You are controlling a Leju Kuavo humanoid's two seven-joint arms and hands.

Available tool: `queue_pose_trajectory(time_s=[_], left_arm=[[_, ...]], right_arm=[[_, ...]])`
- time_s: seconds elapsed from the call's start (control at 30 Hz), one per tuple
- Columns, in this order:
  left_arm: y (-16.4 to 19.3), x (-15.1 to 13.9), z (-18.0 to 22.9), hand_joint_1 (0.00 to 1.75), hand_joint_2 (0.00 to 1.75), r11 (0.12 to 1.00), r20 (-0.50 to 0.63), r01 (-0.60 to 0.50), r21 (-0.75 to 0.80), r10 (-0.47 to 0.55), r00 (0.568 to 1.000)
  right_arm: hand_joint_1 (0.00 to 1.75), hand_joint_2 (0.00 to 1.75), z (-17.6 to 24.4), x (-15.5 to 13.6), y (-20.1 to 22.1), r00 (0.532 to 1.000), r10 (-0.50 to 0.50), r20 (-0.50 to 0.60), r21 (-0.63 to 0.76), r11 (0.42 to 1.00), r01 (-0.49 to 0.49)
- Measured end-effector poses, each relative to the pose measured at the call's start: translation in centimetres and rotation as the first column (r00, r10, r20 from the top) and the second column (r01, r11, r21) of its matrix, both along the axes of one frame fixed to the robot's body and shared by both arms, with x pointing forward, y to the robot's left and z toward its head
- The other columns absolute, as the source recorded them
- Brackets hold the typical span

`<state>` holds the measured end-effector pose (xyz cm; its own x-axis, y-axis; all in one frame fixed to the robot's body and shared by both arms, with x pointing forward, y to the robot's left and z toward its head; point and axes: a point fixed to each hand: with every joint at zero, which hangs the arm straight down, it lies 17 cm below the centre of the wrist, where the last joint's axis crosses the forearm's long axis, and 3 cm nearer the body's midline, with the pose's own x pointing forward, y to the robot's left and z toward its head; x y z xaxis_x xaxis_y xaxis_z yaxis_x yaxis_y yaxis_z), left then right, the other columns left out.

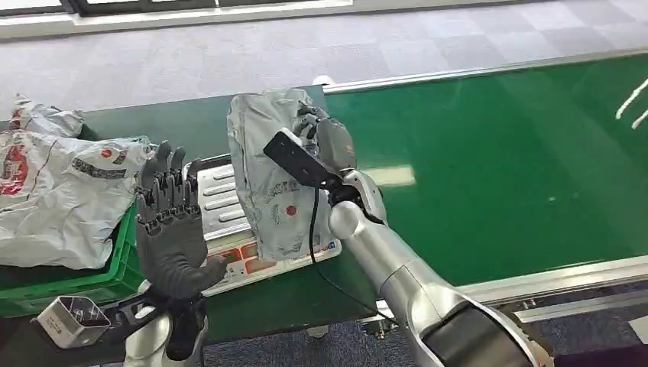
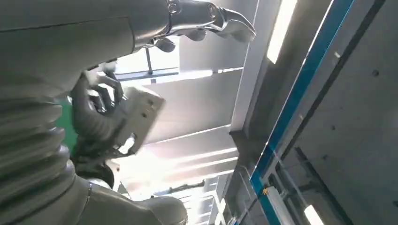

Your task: Moved the parcel from conveyor to table for the left to box.

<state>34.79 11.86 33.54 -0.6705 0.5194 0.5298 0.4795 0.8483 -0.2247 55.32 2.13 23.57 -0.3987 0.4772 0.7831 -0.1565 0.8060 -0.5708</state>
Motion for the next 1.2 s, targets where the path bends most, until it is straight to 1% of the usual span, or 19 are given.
queue_pose_trajectory(time_s=[0.13, 0.23, 0.4, 0.47, 0.6, 0.63, 0.67, 0.7, 0.73, 0.77, 0.8, 0.83, 0.93, 1.03, 1.07, 1.13, 1.17, 1.2], left_arm=[[-0.3, 0.1, -0.3, 0.00, 1.75, 1.000, -0.005, 0.002, 0.012, -0.002, 1.000], [-0.4, 0.2, -0.4, 0.00, 1.75, 1.000, -0.007, -0.002, 0.020, 0.002, 1.000], [-0.4, 0.2, -0.4, 0.00, 1.75, 1.000, -0.006, -0.006, 0.022, 0.006, 1.000], [-0.4, 0.2, -0.4, 0.00, 1.75, 1.000, -0.006, -0.007, 0.023, 0.007, 1.000], [-0.4, 0.3, -0.4, 0.00, 1.75, 0.999, -0.007, -0.017, 0.031, 0.017, 1.000], [-0.4, 0.3, -0.4, 0.00, 1.75, 0.999, -0.007, -0.018, 0.033, 0.018, 1.000], [-0.4, 0.3, -0.5, 0.00, 1.75, 0.999, -0.008, -0.022, 0.039, 0.022, 1.000], [-0.5, 0.4, -0.6, 0.00, 1.75, 0.998, -0.009, -0.031, 0.051, 0.031, 0.999], [-0.6, 0.5, -0.7, 0.00, 1.75, 0.997, -0.014, -0.043, 0.064, 0.044, 0.999], [-0.7, 0.6, -0.9, 0.00, 1.75, 0.996, -0.018, -0.049, 0.075, 0.050, 0.999], [-0.7, 0.8, -1.0, 0.00, 1.75, 0.995, -0.023, -0.056, 0.083, 0.058, 0.998], [-0.8, 0.9, -1.1, 0.00, 1.75, 0.995, -0.026, -0.058, 0.087, 0.061, 0.998], [-0.9, 1.0, -1.3, 0.00, 1.75, 0.994, -0.031, -0.058, 0.090, 0.061, 0.998], [-0.9, 1.0, -1.4, 0.00, 1.75, 0.994, -0.034, -0.057, 0.091, 0.060, 0.998], [-0.9, 1.1, -1.5, 0.00, 1.75, 0.994, -0.035, -0.056, 0.092, 0.060, 0.998], [-1.0, 1.2, -1.7, 0.00, 1.75, 0.992, -0.040, -0.067, 0.105, 0.072, 0.997], [-1.1, 1.5, -1.9, 0.00, 1.75, 0.988, -0.047, -0.085, 0.129, 0.092, 0.995], [-1.3, 2.0, -2.3, 0.00, 1.75, 0.979, -0.055, -0.116, 0.167, 0.126, 0.990]], right_arm=[[0.00, 0.00, -2.4, -0.1, 0.2, 0.999, -0.005, -0.047, -0.073, 0.997, 0.001], [0.00, 0.00, -3.3, -0.3, 0.3, 0.998, -0.008, -0.064, -0.095, 0.995, 0.002], [0.00, 0.00, -4.0, -0.5, 0.3, 0.998, -0.030, -0.060, -0.111, 0.994, 0.023], [0.00, 0.00, -3.8, -0.5, 0.2, 0.998, -0.040, -0.039, -0.112, 0.993, 0.036], [0.00, 0.00, -2.2, -0.3, -0.5, 0.997, -0.073, 0.038, -0.088, 0.993, 0.076], [0.00, 0.00, -1.4, -0.3, -0.7, 0.993, -0.086, 0.080, -0.080, 0.992, 0.093], [0.00, 0.00, -0.2, -0.6, -0.9, 0.983, -0.092, 0.157, -0.082, 0.991, 0.106], [0.00, 0.00, 1.7, -1.3, -0.6, 0.960, -0.074, 0.270, -0.086, 0.991, 0.101], [0.00, 0.00, 3.9, -2.5, -0.6, 0.921, -0.062, 0.384, -0.067, 0.993, 0.095], [0.00, 0.00, 5.7, -3.4, -1.0, 0.888, -0.071, 0.455, -0.037, 0.995, 0.098], [0.00, 0.00, 7.4, -3.8, -2.0, 0.862, -0.108, 0.495, 0.010, 0.993, 0.118], [0.00, 0.00, 8.7, -3.8, -2.9, 0.849, -0.146, 0.508, 0.053, 0.989, 0.139], [0.00, 0.00, 10.9, -4.0, -5.7, 0.818, -0.235, 0.524, 0.141, 0.972, 0.189], [0.00, 0.00, 11.9, -4.3, -7.3, 0.798, -0.283, 0.532, 0.190, 0.958, 0.213], [0.00, 1.75, 12.2, -4.4, -7.6, 0.793, -0.293, 0.534, 0.200, 0.955, 0.218], [0.00, 1.75, 12.9, -4.9, -8.4, 0.773, -0.307, 0.555, 0.226, 0.950, 0.215], [0.00, 1.75, 13.5, -5.8, -9.1, 0.752, -0.319, 0.577, 0.257, 0.945, 0.204], [0.00, 1.75, 14.8, -7.2, -10.5, 0.708, -0.347, 0.615, 0.310, 0.932, 0.188]])
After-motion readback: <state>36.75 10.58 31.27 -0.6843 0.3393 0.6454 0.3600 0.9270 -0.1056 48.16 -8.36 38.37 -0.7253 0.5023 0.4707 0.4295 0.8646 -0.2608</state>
